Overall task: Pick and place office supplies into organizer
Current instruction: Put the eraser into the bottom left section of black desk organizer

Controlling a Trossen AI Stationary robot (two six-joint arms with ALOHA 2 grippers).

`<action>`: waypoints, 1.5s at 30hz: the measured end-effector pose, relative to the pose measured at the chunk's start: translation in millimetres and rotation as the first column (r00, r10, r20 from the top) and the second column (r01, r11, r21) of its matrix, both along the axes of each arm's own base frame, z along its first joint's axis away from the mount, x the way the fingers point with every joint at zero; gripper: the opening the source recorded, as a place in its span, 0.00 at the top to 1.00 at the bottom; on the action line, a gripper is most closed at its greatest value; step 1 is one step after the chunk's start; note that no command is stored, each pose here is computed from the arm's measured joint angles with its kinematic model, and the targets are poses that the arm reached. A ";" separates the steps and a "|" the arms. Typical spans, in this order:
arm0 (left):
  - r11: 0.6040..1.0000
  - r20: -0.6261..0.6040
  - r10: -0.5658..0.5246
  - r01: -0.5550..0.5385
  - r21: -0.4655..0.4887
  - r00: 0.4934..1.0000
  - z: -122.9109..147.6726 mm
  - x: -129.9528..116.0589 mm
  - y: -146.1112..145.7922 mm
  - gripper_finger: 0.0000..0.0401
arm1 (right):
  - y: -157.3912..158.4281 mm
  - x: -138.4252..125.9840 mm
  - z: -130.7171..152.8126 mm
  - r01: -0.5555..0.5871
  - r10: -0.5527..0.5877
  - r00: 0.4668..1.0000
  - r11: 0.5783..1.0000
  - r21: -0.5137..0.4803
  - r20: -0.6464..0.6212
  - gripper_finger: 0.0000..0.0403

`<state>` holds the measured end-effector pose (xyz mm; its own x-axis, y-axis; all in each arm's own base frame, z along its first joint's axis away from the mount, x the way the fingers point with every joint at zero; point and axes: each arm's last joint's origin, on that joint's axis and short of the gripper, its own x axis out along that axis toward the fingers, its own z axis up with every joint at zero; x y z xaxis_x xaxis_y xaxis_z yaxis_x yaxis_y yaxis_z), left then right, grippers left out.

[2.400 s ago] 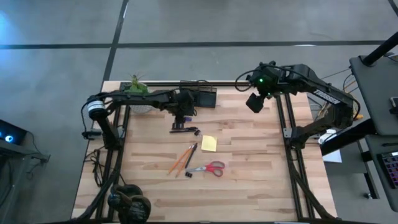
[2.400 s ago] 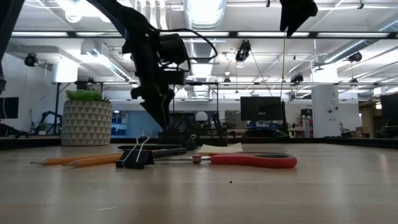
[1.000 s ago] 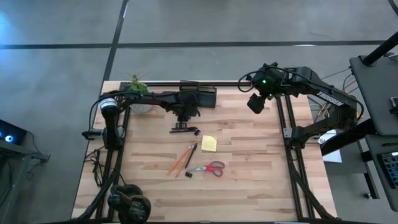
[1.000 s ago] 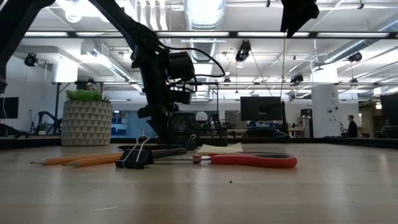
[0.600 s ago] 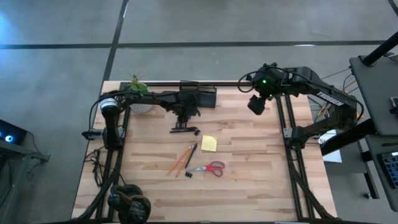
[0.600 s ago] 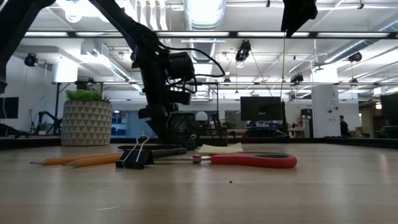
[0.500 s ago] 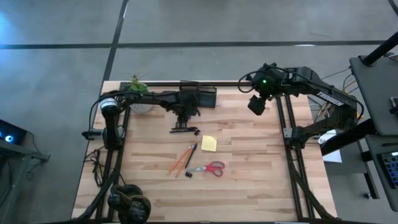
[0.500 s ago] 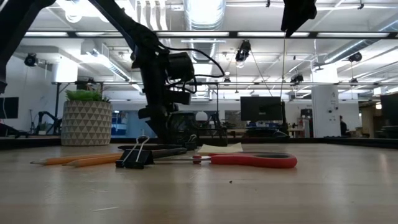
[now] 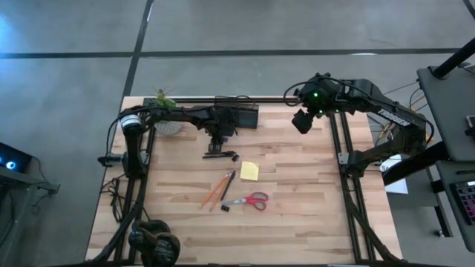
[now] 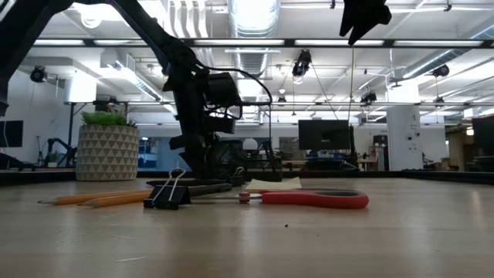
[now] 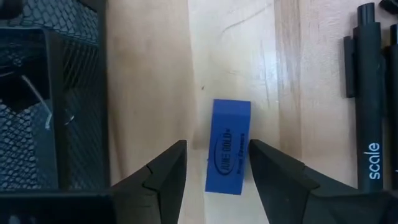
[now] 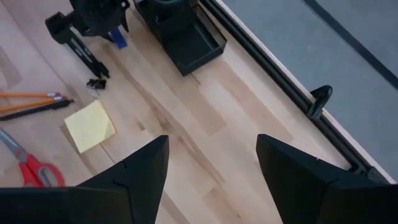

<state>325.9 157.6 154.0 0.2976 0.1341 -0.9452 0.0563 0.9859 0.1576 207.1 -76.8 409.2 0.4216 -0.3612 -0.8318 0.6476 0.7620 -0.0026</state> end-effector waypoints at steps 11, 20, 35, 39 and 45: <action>0.999 0.013 -0.008 0.008 -0.049 1.000 -1.7 -0.9 1.1 0.69 | -0.8 2.1 1.0 0.000 0.000 1.000 1.000 -0.010 0.020 0.42; 0.999 0.017 -0.011 0.012 -0.044 1.000 1.2 -1.8 0.0 0.88 | -0.9 2.3 1.1 -0.022 0.022 1.000 0.999 -0.025 0.011 0.42; 0.982 0.145 0.041 -0.067 0.176 0.989 78.8 -2.0 18.1 0.91 | -2.3 2.0 1.5 -0.033 0.034 0.999 0.999 -0.036 0.007 0.42; 0.966 0.100 0.091 -0.112 0.234 0.991 69.2 -3.9 40.0 0.91 | -2.3 2.3 1.6 -0.036 0.036 0.999 0.999 -0.038 0.009 0.42; 0.966 0.062 0.144 -0.154 0.210 0.988 50.8 -7.6 61.0 0.91 | -2.5 2.3 2.0 -0.028 0.029 0.999 0.999 -0.036 0.016 0.42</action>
